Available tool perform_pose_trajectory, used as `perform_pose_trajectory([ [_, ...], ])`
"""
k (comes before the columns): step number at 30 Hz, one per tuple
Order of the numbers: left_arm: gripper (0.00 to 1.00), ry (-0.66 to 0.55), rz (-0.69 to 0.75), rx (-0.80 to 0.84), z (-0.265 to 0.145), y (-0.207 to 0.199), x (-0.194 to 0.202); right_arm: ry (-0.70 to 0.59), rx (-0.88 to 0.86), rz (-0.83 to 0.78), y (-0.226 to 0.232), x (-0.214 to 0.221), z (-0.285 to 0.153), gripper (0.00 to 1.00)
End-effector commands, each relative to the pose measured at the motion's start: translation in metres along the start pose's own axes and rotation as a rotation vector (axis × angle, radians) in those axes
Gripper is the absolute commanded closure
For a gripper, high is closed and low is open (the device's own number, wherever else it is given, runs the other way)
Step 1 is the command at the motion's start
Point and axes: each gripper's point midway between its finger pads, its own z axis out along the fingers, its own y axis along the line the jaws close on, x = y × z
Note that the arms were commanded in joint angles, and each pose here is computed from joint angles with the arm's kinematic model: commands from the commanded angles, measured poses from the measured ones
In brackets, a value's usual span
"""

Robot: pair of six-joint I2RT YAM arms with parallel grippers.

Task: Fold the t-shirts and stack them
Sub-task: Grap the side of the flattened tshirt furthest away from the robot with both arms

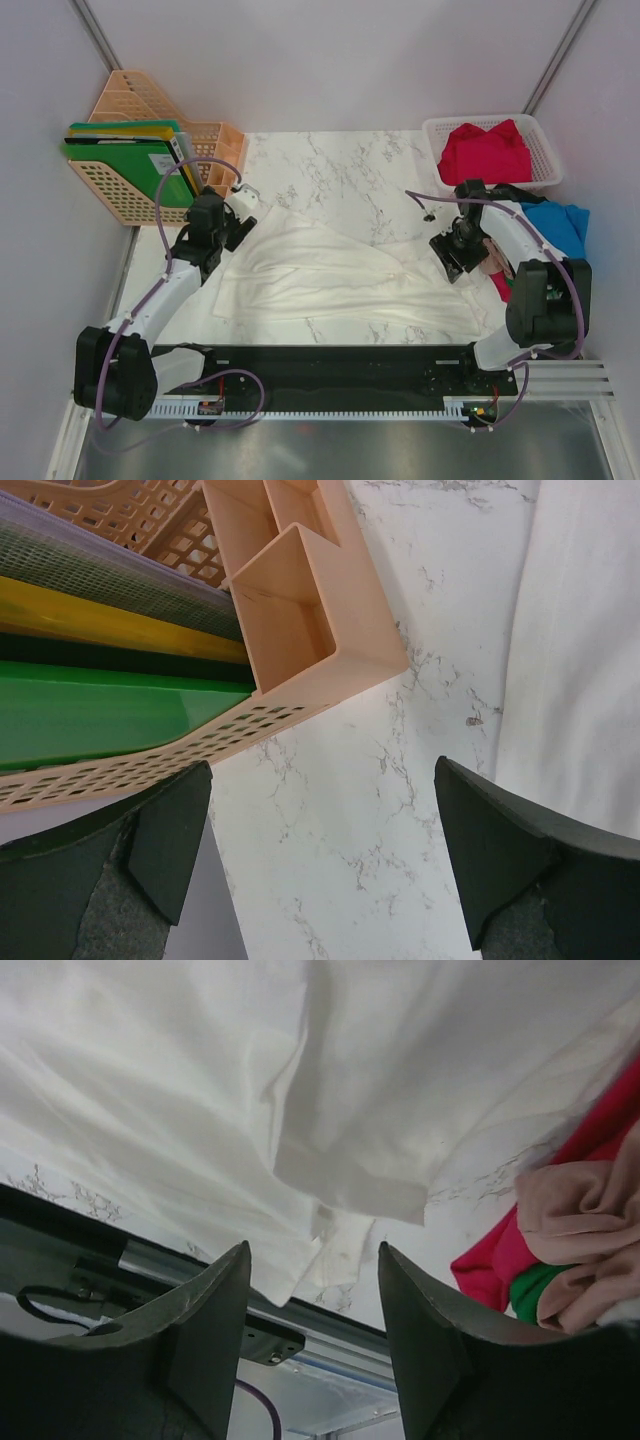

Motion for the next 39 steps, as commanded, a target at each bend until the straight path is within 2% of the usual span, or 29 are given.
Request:
perform_pose_trajectory([
  [1, 0.0, -0.027, 0.014, -0.003, 0.002, 0.005, -0.009, 0.033, -0.088, -0.059, 0.019, 0.019, -0.002, 0.38],
  [7, 0.0, -0.015, 0.004, 0.01, 0.01, 0.004, -0.012, 0.081, -0.191, -0.103, 0.036, 0.02, 0.022, 0.37],
  [20, 0.0, 0.004, 0.016, 0.011, 0.005, 0.006, -0.01, 0.069, -0.116, -0.16, 0.009, -0.027, 0.056, 0.43],
  [23, 0.0, 0.008, 0.023, 0.008, 0.005, 0.007, -0.009, 0.047, -0.095, -0.161, 0.005, -0.032, 0.047, 0.5],
  [25, 0.0, 0.003, 0.021, 0.01, 0.006, 0.007, -0.011, 0.039, -0.103, -0.162, 0.007, -0.034, 0.044, 0.68],
  [26, 0.0, 0.008, 0.019, 0.013, 0.008, 0.006, -0.01, 0.039, -0.101, -0.164, 0.007, -0.035, 0.043, 1.0],
  [30, 0.0, 0.013, 0.021, 0.013, 0.01, 0.006, -0.012, 0.041, -0.096, -0.164, 0.005, -0.036, 0.042, 1.0],
  [33, 0.0, 0.012, 0.022, 0.015, 0.01, 0.006, -0.012, -0.005, -0.081, -0.165, 0.003, -0.047, 0.028, 1.0],
  [39, 0.0, 0.038, 0.019, 0.045, 0.016, -0.004, -0.004, -0.178, 0.005, -0.178, -0.012, -0.104, -0.024, 1.0],
])
